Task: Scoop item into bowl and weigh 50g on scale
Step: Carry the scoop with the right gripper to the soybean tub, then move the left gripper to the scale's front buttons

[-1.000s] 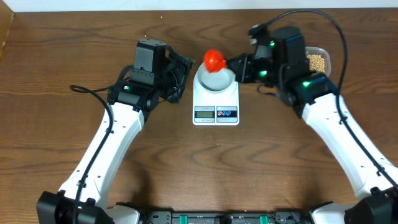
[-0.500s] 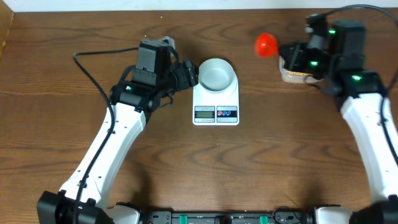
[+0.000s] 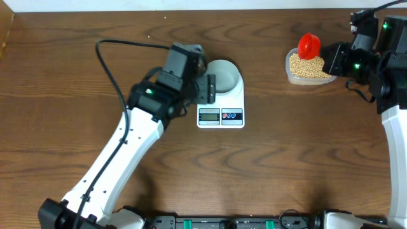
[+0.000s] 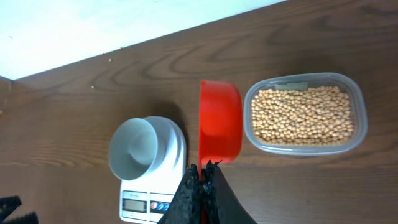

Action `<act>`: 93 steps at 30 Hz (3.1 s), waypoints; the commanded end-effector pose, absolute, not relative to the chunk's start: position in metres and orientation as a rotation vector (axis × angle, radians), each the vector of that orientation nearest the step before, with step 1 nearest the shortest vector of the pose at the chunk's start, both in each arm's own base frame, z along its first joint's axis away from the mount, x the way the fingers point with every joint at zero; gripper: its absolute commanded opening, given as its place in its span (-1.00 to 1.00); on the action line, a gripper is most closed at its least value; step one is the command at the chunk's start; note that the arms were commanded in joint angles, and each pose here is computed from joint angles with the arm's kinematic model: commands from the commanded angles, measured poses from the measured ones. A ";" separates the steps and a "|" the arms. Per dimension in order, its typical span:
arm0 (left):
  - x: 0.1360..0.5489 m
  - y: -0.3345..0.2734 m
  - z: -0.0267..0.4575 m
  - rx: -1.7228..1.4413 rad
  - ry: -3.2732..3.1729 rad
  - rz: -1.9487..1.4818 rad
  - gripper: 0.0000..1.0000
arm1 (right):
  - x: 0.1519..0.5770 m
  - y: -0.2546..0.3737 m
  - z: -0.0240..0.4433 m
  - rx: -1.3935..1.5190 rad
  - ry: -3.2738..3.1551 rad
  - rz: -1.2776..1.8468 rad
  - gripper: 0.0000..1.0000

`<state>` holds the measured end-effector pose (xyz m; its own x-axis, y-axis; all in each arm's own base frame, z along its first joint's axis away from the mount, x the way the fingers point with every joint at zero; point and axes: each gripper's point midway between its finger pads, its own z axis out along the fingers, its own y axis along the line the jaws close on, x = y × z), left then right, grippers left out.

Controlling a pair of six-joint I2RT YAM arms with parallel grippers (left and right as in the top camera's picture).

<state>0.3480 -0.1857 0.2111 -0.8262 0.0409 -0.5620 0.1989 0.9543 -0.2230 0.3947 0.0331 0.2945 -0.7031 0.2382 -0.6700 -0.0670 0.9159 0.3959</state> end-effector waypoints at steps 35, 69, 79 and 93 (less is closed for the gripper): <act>0.290 -0.285 0.074 0.495 2.834 -0.270 0.75 | 0.383 0.022 0.286 0.091 2.358 0.404 -0.98; 0.323 -0.293 0.015 0.492 2.784 -0.127 0.76 | 0.380 0.022 0.284 0.087 2.372 0.402 -0.98; 0.324 -0.292 0.015 0.487 2.785 -0.126 0.76 | 0.380 0.022 0.284 0.087 2.372 0.402 -0.98; 0.323 -0.292 0.012 0.504 2.788 -0.119 0.76 | 0.380 0.022 0.283 0.087 2.372 0.403 -0.98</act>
<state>0.3226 -0.2974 0.0196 -0.8892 0.3243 -0.3227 0.3577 0.9326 -0.0482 0.3806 0.0249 0.2763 -0.7545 0.1800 -0.6311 -0.0455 0.9450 0.3240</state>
